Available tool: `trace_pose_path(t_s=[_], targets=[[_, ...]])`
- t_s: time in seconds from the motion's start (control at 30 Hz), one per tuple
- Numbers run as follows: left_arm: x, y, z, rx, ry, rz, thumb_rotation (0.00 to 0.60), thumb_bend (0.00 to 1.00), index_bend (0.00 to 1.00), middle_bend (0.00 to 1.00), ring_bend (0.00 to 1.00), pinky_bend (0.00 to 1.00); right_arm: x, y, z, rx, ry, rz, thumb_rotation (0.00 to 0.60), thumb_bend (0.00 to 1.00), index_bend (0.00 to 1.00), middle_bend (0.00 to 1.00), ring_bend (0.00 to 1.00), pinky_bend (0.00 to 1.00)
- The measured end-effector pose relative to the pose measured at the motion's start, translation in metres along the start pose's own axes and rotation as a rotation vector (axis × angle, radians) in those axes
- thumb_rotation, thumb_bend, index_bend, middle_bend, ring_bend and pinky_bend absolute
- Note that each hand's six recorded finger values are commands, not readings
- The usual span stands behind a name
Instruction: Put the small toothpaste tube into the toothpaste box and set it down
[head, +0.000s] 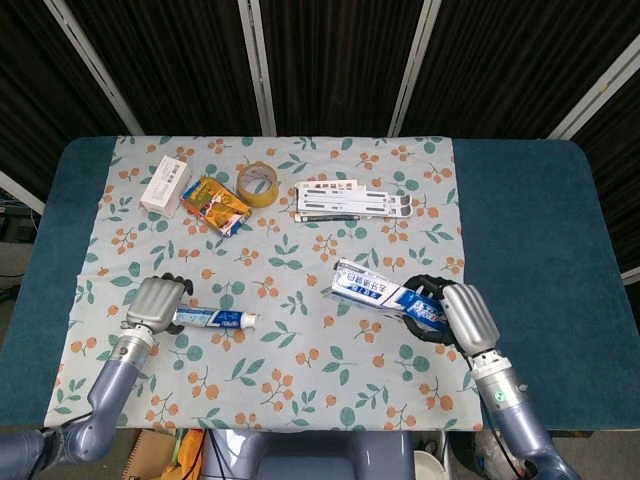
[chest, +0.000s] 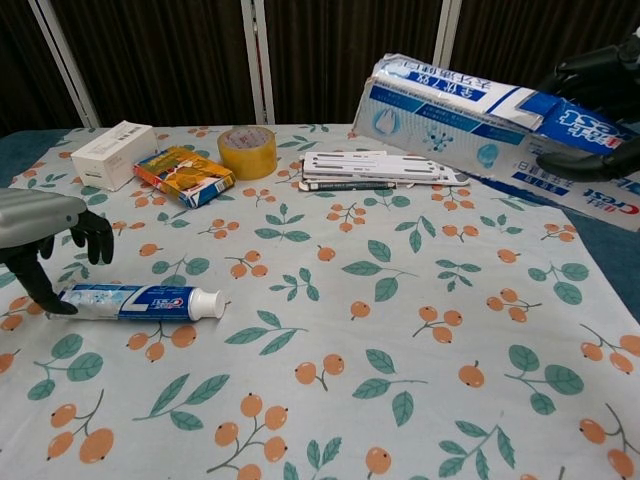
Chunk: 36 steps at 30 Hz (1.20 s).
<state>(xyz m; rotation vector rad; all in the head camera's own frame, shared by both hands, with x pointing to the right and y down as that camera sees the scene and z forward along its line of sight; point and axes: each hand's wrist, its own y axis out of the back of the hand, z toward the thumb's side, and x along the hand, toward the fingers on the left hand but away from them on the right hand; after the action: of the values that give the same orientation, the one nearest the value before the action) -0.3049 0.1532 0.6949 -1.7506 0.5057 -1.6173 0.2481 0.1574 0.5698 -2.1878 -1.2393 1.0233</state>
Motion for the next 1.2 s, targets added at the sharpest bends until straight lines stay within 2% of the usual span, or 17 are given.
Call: trace_pose_path(t_s=[0.17,0.27,0.33,0.43,0.53,0.7,0.8,1.0,1.2], targets=[[0.007,-0.005,0.014,0.007,-0.022,-0.001,0.600,0.13,0.43,0.43,0.33,0.45,-0.001,0.000,0.000,-0.009,-0.003,-0.001,0.600,0.34,0.45,0.50,0.47,0.50],[0.009,-0.008,0.020,0.009,-0.034,-0.005,0.600,0.18,0.50,0.51,0.40,0.51,-0.001,0.000,0.000,-0.012,0.000,-0.003,0.600,0.34,0.45,0.50,0.47,0.50],[0.009,-0.011,0.025,0.015,-0.044,-0.007,0.600,0.27,0.59,0.60,0.49,0.58,-0.001,0.000,0.001,-0.016,0.002,-0.004,0.600,0.34,0.45,0.50,0.47,0.50],[0.010,-0.014,0.029,0.030,-0.056,-0.006,0.600,0.36,0.66,0.68,0.57,0.64,-0.001,0.001,0.001,-0.019,0.002,-0.006,0.600,0.34,0.45,0.50,0.47,0.50],[0.009,-0.013,0.031,0.050,-0.065,0.009,0.600,0.40,0.68,0.70,0.59,0.66,-0.001,0.003,0.001,-0.022,0.001,-0.010,0.600,0.34,0.45,0.50,0.47,0.50],[0.008,-0.001,0.033,0.083,-0.090,0.062,0.600,0.41,0.68,0.70,0.59,0.66,-0.001,0.007,0.003,-0.036,0.003,-0.021,0.600,0.34,0.45,0.50,0.47,0.50],[0.006,0.016,0.034,0.101,-0.111,0.119,0.600,0.41,0.68,0.70,0.59,0.66,-0.001,0.009,0.004,-0.046,0.006,-0.026,0.600,0.34,0.45,0.50,0.47,0.50],[0.005,0.069,0.029,0.125,-0.128,0.254,0.600,0.41,0.68,0.70,0.59,0.66,0.001,0.014,0.006,-0.046,0.010,-0.037,0.600,0.34,0.45,0.50,0.47,0.50],[0.001,0.128,0.025,0.189,-0.145,0.383,0.600,0.41,0.69,0.70,0.59,0.66,0.002,0.021,0.003,-0.038,-0.001,-0.051,0.600,0.34,0.45,0.50,0.47,0.50]])
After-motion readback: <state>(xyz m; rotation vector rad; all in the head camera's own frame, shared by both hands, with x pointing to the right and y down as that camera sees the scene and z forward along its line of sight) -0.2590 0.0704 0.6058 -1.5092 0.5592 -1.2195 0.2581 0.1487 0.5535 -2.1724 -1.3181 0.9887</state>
